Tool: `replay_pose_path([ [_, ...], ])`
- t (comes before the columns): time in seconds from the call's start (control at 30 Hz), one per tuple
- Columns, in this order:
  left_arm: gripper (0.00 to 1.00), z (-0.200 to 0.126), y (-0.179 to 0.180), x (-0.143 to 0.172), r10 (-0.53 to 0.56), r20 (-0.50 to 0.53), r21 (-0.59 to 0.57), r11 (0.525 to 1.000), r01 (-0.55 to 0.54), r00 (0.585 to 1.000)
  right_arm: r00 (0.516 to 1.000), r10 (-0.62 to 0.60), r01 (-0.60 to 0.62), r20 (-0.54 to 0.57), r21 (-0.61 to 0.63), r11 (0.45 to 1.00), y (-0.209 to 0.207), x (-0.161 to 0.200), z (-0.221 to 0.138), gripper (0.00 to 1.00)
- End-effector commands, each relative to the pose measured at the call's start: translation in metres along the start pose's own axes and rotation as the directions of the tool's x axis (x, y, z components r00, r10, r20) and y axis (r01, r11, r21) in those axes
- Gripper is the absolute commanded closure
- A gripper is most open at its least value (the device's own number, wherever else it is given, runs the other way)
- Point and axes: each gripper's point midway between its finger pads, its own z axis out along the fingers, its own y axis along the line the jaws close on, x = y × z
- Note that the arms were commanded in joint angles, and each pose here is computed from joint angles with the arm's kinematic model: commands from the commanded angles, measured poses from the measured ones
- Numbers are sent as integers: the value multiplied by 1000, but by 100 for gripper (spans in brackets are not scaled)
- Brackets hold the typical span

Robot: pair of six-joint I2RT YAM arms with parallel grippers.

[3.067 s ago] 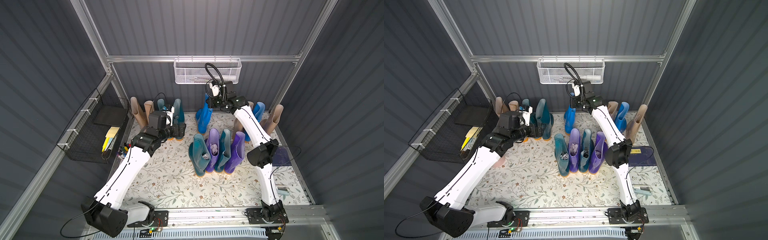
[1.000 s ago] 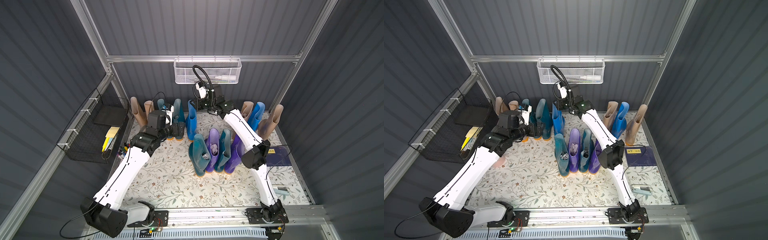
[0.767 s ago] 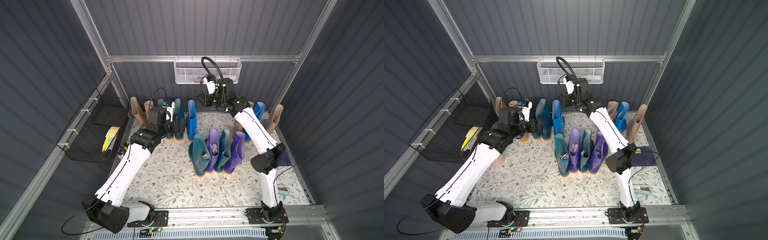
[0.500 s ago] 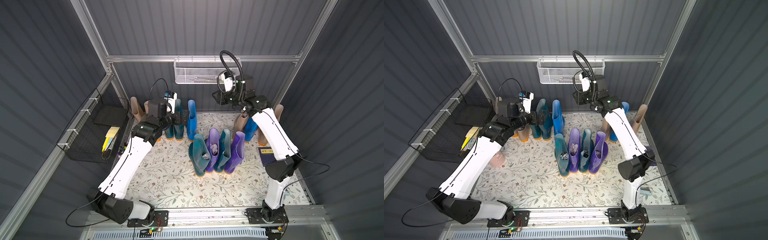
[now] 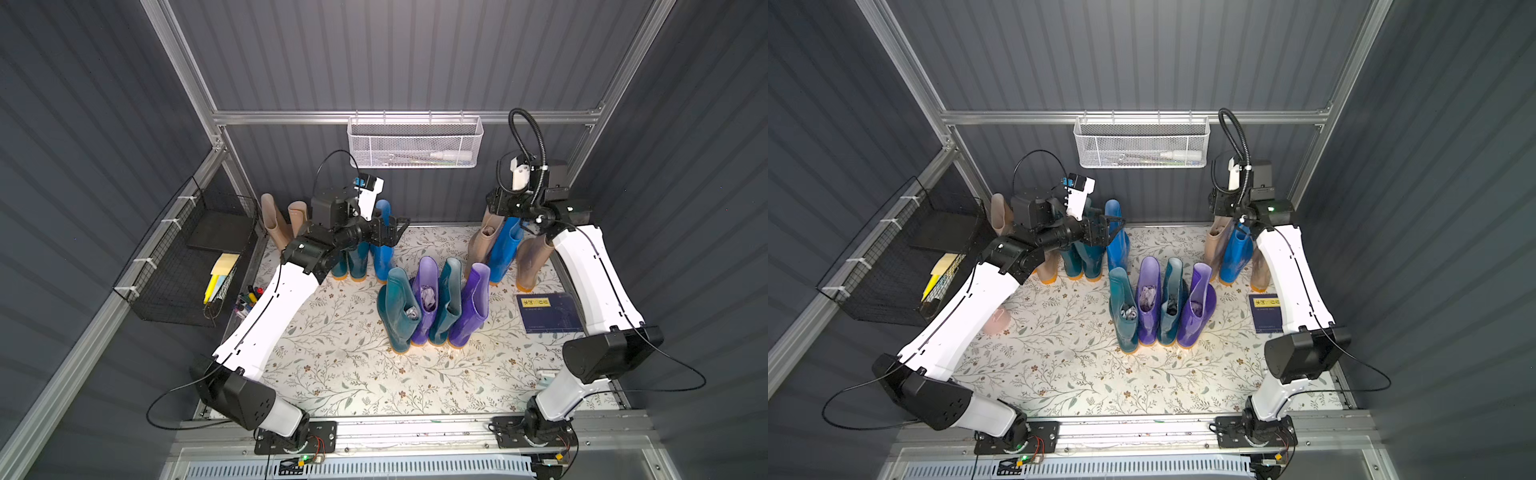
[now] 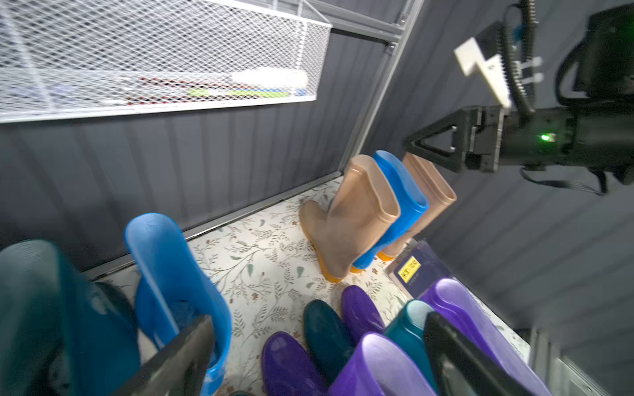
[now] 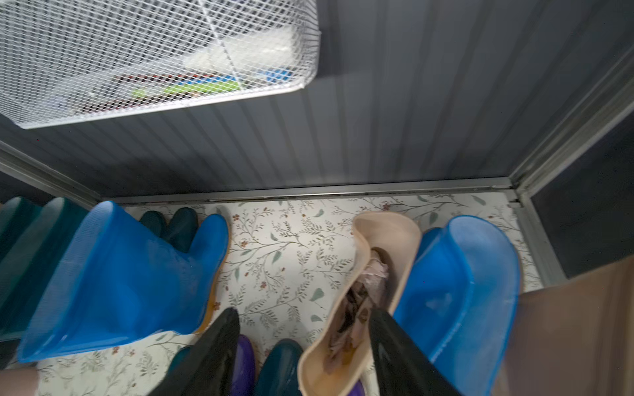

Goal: Match and arrange rain boots in pairs
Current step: Pick up the rain boot at the center of the board.

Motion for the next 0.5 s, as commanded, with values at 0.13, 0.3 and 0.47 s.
replay_pose_path([
  [0.13, 3, 13, -38, 20, 8, -23, 144, 990, -5, 1000, 996, 81, -75, -39, 140, 987, -56, 16, -10, 30],
  [0.3, 3, 14, -38, 30, -14, -36, 142, 990, 19, 999, 990, 119, -103, -78, 181, 978, -77, 32, -2, 29],
  [0.47, 3, 12, -39, 33, -17, -39, 143, 989, 23, 999, 983, 140, -113, -123, 206, 972, -86, 46, 13, 30],
])
